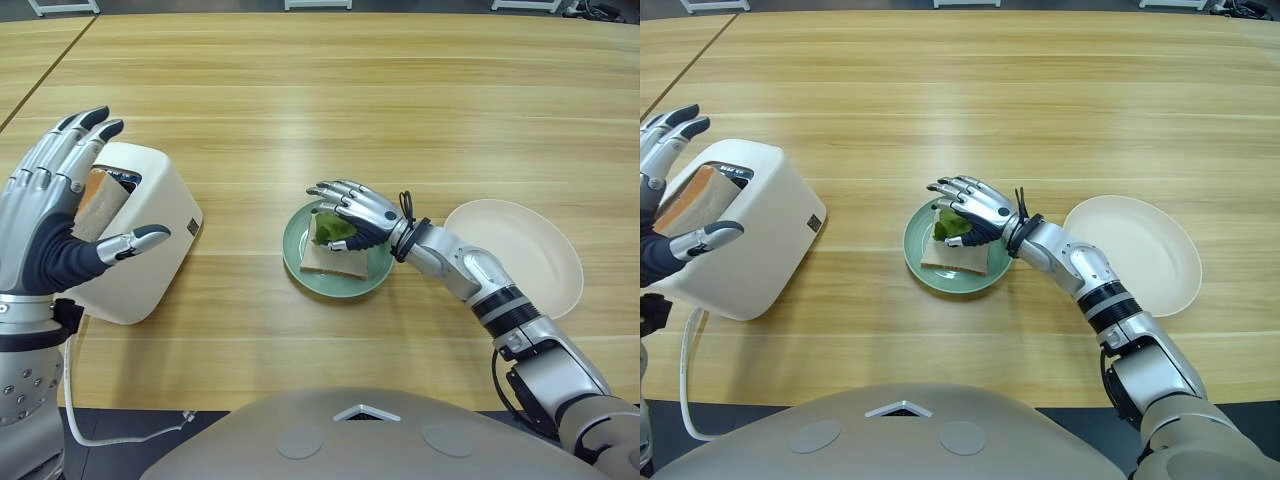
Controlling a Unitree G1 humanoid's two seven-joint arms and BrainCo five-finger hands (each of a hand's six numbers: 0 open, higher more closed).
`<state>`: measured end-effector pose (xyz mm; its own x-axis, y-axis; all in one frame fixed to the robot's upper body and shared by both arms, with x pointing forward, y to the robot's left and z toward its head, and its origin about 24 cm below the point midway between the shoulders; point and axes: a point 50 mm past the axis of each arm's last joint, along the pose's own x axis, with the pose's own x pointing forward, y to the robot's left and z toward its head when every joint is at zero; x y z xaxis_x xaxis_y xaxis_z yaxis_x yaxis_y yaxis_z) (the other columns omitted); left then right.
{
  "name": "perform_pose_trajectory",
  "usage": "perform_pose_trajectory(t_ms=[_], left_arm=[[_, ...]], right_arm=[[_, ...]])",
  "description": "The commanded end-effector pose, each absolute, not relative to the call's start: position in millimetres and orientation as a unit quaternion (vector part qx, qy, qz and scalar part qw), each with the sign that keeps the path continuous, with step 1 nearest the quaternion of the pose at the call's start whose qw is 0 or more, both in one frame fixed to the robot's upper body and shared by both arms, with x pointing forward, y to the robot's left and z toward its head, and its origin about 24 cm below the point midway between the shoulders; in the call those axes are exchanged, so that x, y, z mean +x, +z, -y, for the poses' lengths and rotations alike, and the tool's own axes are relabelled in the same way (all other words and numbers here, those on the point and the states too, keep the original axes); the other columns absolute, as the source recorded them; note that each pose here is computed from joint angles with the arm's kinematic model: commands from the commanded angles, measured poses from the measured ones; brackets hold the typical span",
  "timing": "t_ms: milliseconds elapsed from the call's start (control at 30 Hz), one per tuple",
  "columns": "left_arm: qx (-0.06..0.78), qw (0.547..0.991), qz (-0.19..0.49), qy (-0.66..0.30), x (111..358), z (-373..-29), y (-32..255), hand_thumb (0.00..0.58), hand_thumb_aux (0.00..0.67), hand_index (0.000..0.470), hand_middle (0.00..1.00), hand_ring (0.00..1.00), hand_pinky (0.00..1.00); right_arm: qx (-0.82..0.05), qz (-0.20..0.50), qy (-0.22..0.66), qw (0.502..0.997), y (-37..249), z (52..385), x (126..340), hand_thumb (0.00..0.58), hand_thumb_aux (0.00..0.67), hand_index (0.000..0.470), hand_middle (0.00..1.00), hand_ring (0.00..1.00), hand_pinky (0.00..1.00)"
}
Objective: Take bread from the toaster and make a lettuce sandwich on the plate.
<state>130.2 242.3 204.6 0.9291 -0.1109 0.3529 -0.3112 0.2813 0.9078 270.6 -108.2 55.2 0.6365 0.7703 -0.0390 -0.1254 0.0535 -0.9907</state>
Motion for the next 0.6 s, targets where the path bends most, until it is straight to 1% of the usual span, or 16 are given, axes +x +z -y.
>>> perform_pose_trajectory(t_ms=[33,167,267,433,600], left_arm=[[0.618,0.773,0.130,0.068,129.6,-256.6,199.5,0.000,0.000,0.000,0.00,0.00,0.00],[0.637,0.760,0.099,0.083,126.3,-270.4,198.7,0.000,0.000,0.000,0.00,0.00,0.00],[0.642,0.757,0.087,0.086,125.3,-276.3,199.9,0.000,0.000,0.000,0.00,0.00,0.00],[0.660,0.745,0.026,0.098,123.8,-295.0,195.6,0.000,0.000,0.000,0.00,0.00,0.00],[0.660,0.746,-0.041,0.079,123.2,-302.0,173.9,0.000,0.000,0.000,0.00,0.00,0.00]], right_arm=[[-0.609,0.248,0.344,0.670,51.4,111.4,267.5,0.000,0.000,0.000,0.00,0.00,0.00],[-0.606,0.246,0.343,0.675,58.2,117.7,265.3,0.000,0.000,0.000,0.00,0.00,0.00],[-0.578,0.248,0.342,0.698,72.2,125.0,259.9,0.000,0.000,0.000,0.00,0.00,0.00],[-0.558,0.263,0.286,0.733,108.3,149.1,261.3,0.000,0.000,0.000,0.00,0.00,0.00],[-0.545,0.280,0.228,0.757,132.7,172.6,261.7,0.000,0.000,0.000,0.00,0.00,0.00]])
